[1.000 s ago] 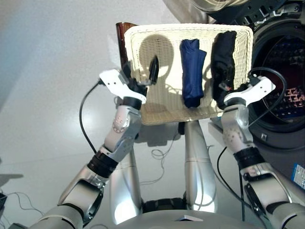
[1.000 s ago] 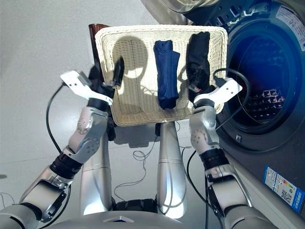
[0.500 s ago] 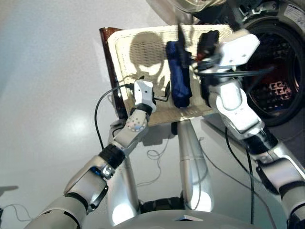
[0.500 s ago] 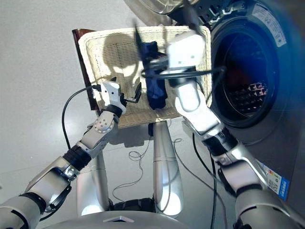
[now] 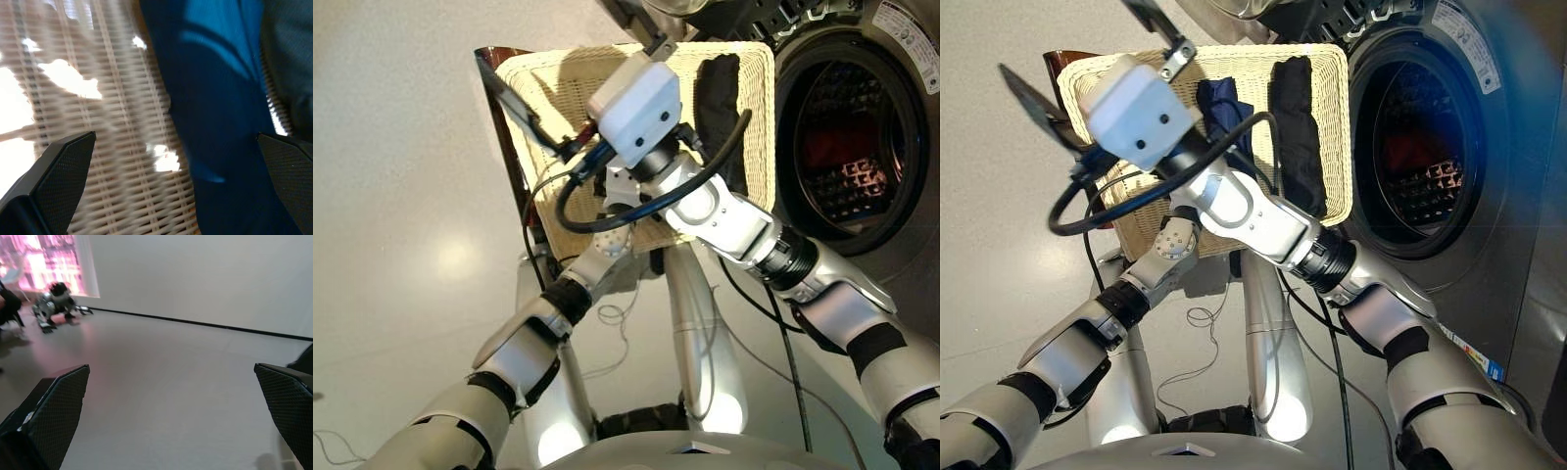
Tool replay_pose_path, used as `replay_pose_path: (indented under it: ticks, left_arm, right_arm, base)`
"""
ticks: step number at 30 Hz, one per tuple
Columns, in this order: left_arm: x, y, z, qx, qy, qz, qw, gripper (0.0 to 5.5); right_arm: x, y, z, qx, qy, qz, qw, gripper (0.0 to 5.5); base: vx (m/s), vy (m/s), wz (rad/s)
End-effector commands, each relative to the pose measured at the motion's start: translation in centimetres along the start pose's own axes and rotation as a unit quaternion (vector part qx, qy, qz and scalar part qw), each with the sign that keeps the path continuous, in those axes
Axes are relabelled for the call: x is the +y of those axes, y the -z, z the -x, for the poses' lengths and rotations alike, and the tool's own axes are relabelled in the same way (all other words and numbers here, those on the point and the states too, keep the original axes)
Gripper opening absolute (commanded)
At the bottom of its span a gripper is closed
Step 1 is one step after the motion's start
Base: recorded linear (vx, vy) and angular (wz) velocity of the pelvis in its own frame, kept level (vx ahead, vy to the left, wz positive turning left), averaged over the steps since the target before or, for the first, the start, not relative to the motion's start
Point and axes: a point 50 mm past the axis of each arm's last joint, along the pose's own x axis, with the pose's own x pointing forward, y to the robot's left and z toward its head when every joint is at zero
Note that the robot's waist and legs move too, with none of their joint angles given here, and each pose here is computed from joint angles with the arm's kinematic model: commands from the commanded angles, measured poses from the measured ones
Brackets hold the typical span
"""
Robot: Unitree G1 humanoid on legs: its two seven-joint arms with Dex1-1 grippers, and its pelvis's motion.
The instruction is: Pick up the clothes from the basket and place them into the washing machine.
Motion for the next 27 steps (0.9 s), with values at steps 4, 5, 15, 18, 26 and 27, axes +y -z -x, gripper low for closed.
replay_pose_path:
  ticks: [4, 5, 15, 18, 26, 27]
  left_arm:
    - [-4.7, -0.5, -0.5, 0.029, 0.004, 0.092, 0.995, 5.50]
    - [-4.6, -0.6, -0.6, 0.030, 0.001, 0.101, 0.994, 5.50]
    - [-4.3, -1.3, -1.8, 0.043, -0.021, 0.111, 0.993, 5.50]
    - [-4.2, -1.5, -2.0, 0.043, -0.019, 0.101, 0.994, 5.50]
    - [-4.8, -2.6, -2.5, 0.034, -0.002, 0.110, 0.993, 5.50]
    - [-4.9, -2.8, -2.6, 0.032, -0.001, 0.113, 0.993, 5.50]
  right_arm:
    - [3.7, -5.6, -3.1, -0.131, -0.022, -0.085, 0.988, 5.50]
    - [4.0, -5.8, -3.2, -0.134, -0.023, -0.091, 0.987, 5.50]
    - [5.6, -7.3, -3.8, -0.160, -0.033, -0.131, 0.978, 5.50]
    - [5.7, -7.5, -3.8, -0.165, -0.040, -0.136, 0.976, 5.50]
    - [6.2, -7.7, -3.6, -0.167, -0.052, -0.141, 0.974, 5.50]
    - [6.2, -7.7, -3.6, -0.166, -0.052, -0.141, 0.974, 5.50]
  base:
    - [0.000, 0.000, 0.000]
    - [0.000, 0.000, 0.000]
    - [0.000, 0.000, 0.000]
    - [0.000, 0.000, 0.000]
    - [0.000, 0.000, 0.000]
    - [0.000, 0.000, 0.000]
